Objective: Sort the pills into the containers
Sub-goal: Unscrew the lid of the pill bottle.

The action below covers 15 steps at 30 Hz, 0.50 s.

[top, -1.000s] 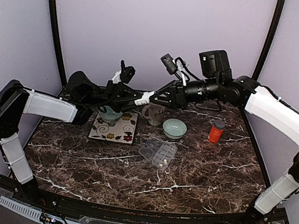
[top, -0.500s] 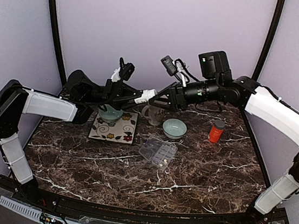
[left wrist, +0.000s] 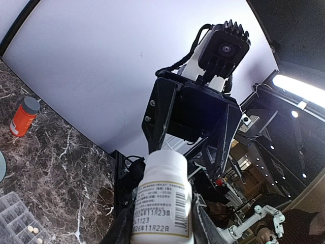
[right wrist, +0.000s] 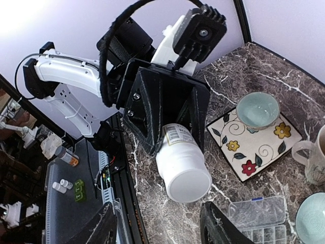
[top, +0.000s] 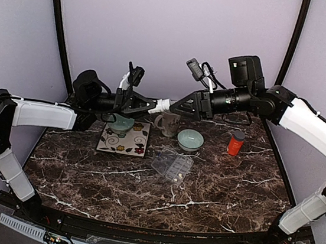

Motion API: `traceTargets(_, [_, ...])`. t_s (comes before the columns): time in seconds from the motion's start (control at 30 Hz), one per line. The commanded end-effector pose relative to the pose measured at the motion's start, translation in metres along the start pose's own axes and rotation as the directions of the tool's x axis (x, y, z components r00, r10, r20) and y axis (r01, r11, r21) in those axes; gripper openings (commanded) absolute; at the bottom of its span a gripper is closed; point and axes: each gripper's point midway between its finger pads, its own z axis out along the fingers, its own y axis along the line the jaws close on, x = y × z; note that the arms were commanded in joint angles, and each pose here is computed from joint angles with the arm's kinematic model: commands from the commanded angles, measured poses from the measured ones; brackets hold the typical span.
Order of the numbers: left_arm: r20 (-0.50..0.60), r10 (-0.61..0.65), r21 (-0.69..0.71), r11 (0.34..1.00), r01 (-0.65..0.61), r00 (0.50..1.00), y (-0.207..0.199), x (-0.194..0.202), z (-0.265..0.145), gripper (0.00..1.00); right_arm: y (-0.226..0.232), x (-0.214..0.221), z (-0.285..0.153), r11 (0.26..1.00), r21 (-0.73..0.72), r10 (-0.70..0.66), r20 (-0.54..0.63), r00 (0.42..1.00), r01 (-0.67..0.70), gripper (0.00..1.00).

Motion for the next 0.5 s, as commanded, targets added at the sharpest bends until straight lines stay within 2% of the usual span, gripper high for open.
traceTargets(0.0, [0.012, 0.135, -0.043, 0.99, -0.134, 0.991, -0.014, -0.005, -0.001, 0.0, -0.009, -0.009, -0.004, 0.991, 0.022, 0.128, 0.039, 0.991, -0.129, 0.55])
traceTargets(0.2, [-0.005, 0.202, -0.108, 0.974, -0.201, 0.979, -0.012, -0.001, -0.001, 0.0, -0.033, -0.022, -0.008, 0.923, -0.032, 0.385, 0.089, 0.919, -0.383, 0.53])
traceTargets(0.47, [-0.043, 0.261, -0.157, 0.952, -0.264, 0.964, -0.012, 0.008, 0.009, 0.0, -0.043, -0.014, 0.002, 0.867, -0.045, 0.498, 0.037, 0.866, -0.496, 0.51])
